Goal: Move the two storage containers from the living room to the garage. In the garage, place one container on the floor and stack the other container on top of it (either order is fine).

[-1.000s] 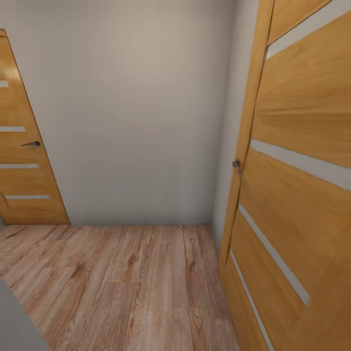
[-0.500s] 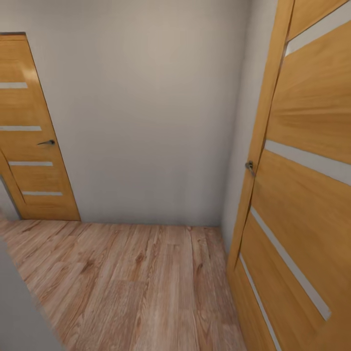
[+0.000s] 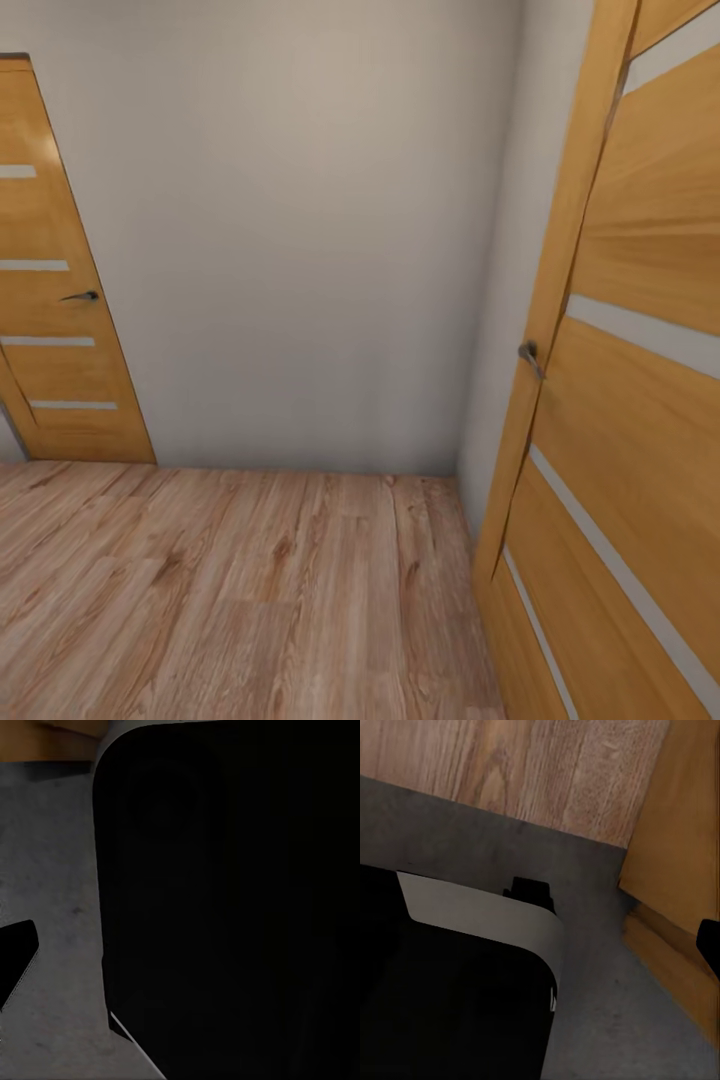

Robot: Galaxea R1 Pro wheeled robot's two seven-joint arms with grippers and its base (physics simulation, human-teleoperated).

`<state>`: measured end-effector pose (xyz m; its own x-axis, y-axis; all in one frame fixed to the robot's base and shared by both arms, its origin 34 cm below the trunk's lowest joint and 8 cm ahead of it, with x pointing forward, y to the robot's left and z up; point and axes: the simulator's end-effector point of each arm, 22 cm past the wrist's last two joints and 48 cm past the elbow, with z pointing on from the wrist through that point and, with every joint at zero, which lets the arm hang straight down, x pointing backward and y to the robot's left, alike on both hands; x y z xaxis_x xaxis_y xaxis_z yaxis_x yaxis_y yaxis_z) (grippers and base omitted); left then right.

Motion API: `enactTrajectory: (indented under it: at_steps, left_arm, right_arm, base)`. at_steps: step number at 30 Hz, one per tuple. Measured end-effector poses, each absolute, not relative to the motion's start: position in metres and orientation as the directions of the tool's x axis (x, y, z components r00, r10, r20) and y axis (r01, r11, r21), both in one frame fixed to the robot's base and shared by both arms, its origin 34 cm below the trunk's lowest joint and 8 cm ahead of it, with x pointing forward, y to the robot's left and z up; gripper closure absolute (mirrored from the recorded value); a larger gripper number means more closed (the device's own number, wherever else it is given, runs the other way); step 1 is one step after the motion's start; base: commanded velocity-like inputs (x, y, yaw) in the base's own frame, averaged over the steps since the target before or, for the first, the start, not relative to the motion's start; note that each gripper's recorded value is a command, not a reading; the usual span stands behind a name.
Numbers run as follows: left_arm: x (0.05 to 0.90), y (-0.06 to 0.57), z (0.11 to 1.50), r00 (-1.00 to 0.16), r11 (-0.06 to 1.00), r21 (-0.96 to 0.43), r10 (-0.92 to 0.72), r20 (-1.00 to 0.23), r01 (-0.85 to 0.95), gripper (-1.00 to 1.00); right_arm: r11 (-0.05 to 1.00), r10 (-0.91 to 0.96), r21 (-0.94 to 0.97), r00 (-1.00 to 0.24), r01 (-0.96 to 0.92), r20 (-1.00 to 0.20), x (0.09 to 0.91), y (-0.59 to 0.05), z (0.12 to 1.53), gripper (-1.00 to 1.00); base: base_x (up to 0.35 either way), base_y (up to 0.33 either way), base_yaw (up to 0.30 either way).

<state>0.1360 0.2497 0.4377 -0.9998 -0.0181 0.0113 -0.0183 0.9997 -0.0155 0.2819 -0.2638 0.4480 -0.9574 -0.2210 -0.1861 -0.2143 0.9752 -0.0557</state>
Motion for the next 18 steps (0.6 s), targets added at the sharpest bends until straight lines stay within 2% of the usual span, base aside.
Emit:
enactTrajectory:
  at_steps: [13,18]
  left_arm:
    - [0.1360,0.2495,0.4377,-1.000,1.000,-0.016,-0.018,0.011,-0.018,-1.00]
    - [0.1360,0.2493,0.4377,-1.000,1.000,-0.016,-0.018,0.012,-0.018,-1.00]
  right_arm:
    - [0.975,-0.221,-0.056,-0.957,-0.214,-0.186,0.2819,-0.2638,0.4480,-1.00]
    - [0.975,-0.221,-0.056,-0.957,-0.214,-0.186,0.2820,-0.2638,0.4479,-1.00]
  base:
    - [0.314,0.000,0.000]
    - [0.213,0.000,0.000]
